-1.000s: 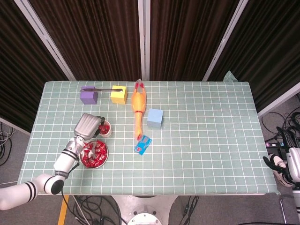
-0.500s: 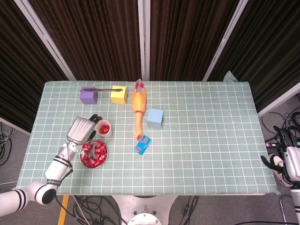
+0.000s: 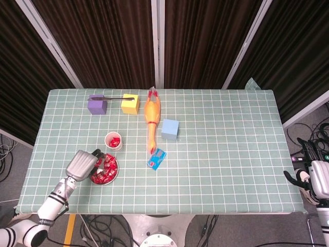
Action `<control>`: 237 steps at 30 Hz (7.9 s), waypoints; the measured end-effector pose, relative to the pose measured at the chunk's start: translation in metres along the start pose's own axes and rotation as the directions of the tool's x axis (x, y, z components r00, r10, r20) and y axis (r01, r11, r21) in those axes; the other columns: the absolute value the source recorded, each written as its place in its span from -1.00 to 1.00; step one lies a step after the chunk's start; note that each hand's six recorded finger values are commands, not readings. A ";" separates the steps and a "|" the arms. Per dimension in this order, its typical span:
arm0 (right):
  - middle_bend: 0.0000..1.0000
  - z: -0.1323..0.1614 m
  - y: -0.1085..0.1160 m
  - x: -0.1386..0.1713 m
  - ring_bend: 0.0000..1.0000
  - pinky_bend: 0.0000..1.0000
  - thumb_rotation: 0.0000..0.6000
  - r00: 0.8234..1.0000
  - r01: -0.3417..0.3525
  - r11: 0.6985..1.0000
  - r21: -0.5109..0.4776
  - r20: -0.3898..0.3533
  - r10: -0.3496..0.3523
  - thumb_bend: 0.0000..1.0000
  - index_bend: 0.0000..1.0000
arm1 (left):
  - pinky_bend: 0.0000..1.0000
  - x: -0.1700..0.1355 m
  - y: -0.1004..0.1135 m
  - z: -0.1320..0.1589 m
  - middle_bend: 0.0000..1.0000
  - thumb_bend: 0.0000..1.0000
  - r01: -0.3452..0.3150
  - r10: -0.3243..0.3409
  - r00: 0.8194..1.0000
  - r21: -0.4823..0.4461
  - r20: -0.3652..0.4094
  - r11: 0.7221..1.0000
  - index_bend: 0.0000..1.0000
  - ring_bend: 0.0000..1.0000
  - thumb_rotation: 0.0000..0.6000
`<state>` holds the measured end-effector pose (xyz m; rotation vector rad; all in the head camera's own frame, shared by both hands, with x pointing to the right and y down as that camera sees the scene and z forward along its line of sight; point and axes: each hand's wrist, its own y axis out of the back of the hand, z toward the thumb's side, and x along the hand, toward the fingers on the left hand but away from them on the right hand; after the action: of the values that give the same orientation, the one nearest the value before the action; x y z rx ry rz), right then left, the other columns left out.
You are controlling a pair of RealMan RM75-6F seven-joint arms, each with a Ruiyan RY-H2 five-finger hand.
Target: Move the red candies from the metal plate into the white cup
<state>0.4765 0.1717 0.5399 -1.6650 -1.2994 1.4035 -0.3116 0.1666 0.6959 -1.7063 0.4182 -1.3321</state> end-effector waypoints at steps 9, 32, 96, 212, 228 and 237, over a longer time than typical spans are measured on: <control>-0.80 0.000 0.001 0.001 -0.96 -0.23 1.00 1.000 0.002 1.000 0.002 0.004 -0.002 -0.69 -0.97 | 1.00 0.002 -0.028 -0.002 -0.05 -0.29 0.065 -0.063 0.997 0.040 -0.044 0.997 -0.11 0.77 1.00; -0.80 -0.002 0.002 0.001 -0.96 -0.23 1.00 1.000 0.003 1.000 0.003 0.013 -0.003 -0.69 -0.97 | 1.00 0.008 -0.047 -0.001 0.13 -0.29 0.102 -0.096 0.993 0.089 -0.069 0.991 -0.03 0.78 1.00; -0.80 -0.008 0.004 0.005 -0.96 -0.23 1.00 1.000 0.011 1.000 -0.002 0.027 -0.011 -0.69 -0.97 | 1.00 0.055 0.069 0.005 0.42 -0.09 -0.169 0.170 0.985 -0.090 0.006 0.982 0.27 0.85 1.00; -0.80 -0.005 0.006 0.003 -0.96 -0.23 1.00 1.000 0.007 1.000 0.007 0.028 -0.007 -0.69 -0.97 | 1.00 0.034 -0.050 0.000 0.38 -0.18 0.006 -0.002 0.999 0.150 -0.032 0.989 0.27 0.85 1.00; -0.80 -0.010 0.005 0.003 -0.96 -0.23 1.00 0.999 0.004 1.000 0.000 0.035 -0.004 -0.69 -0.97 | 1.00 0.073 0.069 0.010 0.35 -0.17 -0.229 0.228 0.974 -0.065 -0.017 0.971 0.25 0.85 1.00; -0.80 -0.017 0.006 0.002 -0.97 -0.23 1.00 0.999 0.006 1.000 -0.003 0.052 -0.006 -0.69 -0.97 | 1.00 0.104 0.068 0.019 0.12 -0.19 -0.140 0.140 0.990 -0.038 -0.018 0.989 0.00 0.83 1.00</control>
<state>0.4940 0.1744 0.5380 -1.6354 -1.3343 1.4509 -0.2401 0.0634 0.7030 -1.6677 0.5658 -1.2426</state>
